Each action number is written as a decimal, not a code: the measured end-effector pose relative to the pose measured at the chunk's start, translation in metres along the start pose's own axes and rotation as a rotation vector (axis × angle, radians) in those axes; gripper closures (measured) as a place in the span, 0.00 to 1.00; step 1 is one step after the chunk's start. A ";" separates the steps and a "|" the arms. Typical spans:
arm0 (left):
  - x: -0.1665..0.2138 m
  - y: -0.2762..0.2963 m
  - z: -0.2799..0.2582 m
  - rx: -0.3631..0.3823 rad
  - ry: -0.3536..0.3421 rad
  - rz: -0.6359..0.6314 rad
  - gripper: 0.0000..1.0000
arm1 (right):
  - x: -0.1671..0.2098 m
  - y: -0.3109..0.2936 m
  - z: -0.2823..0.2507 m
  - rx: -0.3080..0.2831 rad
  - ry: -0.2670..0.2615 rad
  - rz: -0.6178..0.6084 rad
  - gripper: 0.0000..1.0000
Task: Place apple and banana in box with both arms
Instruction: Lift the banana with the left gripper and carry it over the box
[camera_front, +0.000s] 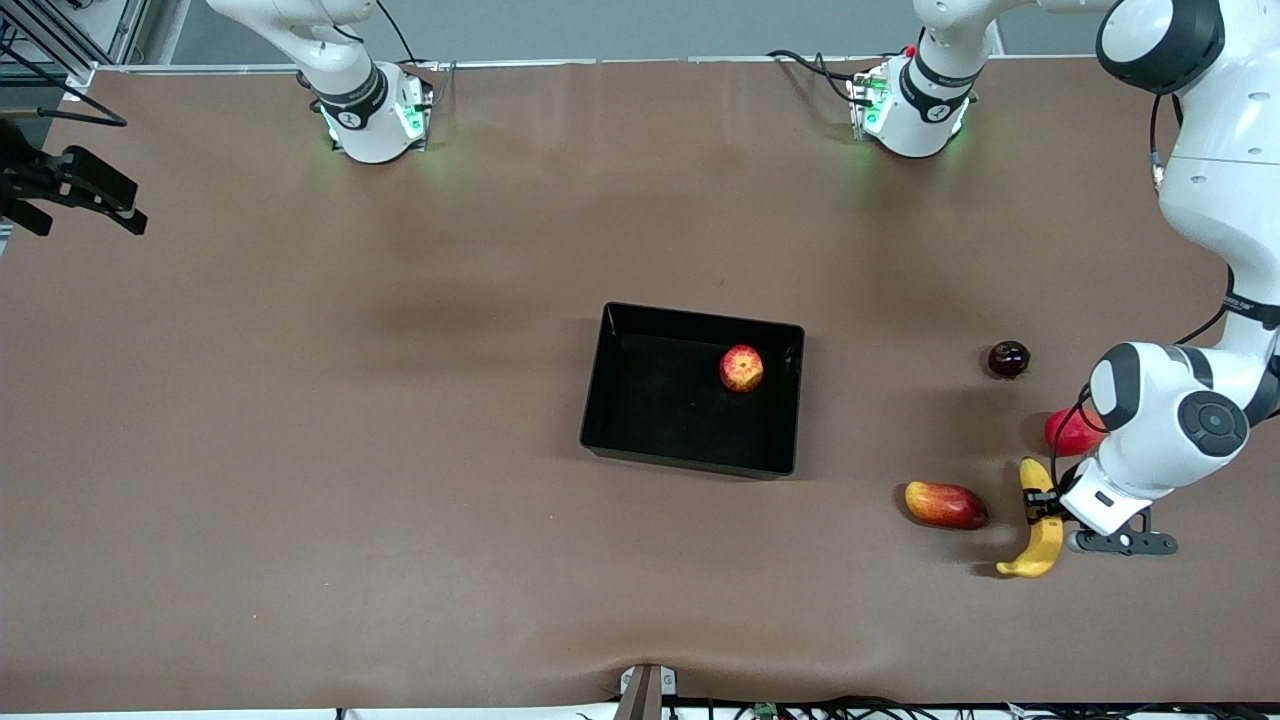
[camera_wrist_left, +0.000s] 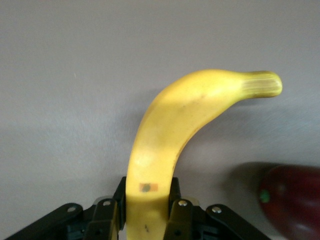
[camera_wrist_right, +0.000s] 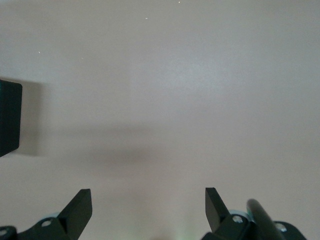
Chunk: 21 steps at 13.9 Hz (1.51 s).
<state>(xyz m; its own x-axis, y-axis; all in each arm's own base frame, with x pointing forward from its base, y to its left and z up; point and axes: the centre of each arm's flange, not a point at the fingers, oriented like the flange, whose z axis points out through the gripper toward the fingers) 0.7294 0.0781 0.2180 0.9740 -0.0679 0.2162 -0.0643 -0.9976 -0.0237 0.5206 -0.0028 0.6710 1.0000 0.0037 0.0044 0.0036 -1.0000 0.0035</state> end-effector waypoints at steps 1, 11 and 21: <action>0.007 0.006 -0.018 0.003 0.004 0.008 0.66 | 0.000 0.000 0.000 0.000 0.000 0.000 0.00; 0.008 0.240 -0.172 -0.048 -0.130 -0.110 0.66 | 0.001 0.004 0.001 0.000 -0.002 0.007 0.00; -0.092 0.517 -0.156 -0.023 -0.172 -0.242 0.66 | 0.001 0.005 0.001 0.004 -0.003 0.009 0.00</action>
<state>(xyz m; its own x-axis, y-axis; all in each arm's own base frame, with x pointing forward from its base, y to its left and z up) 0.5728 -0.4333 0.3381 0.9839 0.1729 0.0443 0.1717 -0.9847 0.0308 0.5216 -0.0073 0.6696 1.0000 -0.0049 0.0019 -0.0049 -1.0000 -0.0009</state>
